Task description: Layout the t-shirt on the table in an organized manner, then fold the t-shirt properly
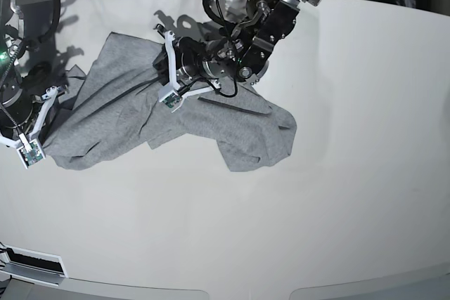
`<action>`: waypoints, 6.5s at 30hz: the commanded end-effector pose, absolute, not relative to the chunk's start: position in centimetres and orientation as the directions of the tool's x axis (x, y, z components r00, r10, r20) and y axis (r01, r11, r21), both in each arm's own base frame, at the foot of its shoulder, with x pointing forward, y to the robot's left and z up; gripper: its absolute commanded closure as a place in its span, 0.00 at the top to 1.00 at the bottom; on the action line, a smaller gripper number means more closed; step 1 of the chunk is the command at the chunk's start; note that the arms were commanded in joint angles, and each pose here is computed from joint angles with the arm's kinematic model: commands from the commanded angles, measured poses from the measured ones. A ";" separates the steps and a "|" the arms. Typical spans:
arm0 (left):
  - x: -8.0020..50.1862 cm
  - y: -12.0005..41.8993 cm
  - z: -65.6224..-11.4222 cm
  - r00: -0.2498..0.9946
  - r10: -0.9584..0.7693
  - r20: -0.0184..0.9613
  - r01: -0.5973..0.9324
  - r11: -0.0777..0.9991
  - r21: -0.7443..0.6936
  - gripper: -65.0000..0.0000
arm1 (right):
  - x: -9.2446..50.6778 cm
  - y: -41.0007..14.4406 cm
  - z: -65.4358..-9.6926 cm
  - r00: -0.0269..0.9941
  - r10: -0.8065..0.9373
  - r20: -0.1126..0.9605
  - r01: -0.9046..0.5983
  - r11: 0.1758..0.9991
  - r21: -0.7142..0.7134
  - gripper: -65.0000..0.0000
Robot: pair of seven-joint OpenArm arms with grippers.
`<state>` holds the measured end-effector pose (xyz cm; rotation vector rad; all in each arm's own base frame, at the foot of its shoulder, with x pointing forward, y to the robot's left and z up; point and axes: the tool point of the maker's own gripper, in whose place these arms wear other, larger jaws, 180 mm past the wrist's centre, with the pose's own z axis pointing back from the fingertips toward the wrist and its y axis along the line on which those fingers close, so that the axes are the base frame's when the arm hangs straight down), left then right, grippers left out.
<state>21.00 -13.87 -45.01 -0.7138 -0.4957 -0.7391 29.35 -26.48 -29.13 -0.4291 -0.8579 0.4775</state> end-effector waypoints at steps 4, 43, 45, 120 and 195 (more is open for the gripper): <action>22.5 -15.5 -39.2 0.534 -0.437 0.724 0.829 0.440 -0.346 0.00 | 30.0 -26.8 -27.7 0.532 0.574 0.622 -0.205 0.800 -0.563 0.00; 23.7 -14.1 -44.8 0.590 -0.495 0.638 0.779 0.557 -0.289 0.00 | 29.8 -26.9 -27.9 0.540 0.573 0.617 -0.206 0.800 -0.563 0.00; 24.1 -14.2 -43.8 0.569 -0.489 0.661 0.790 0.548 -0.275 0.00 | 29.8 -26.9 -27.9 0.540 0.573 0.617 -0.206 0.801 -0.563 0.00; 25.2 -8.2 -30.8 0.188 -0.564 0.804 0.931 0.363 0.037 0.00 | 29.8 -27.7 -27.7 0.549 0.593 0.588 -0.215 0.781 -0.586 0.00; 31.6 12.9 -32.6 0.382 -0.556 0.738 0.710 0.688 0.151 0.46 | 25.4 -9.8 -34.2 0.439 0.564 0.700 -0.697 0.705 -0.131 0.60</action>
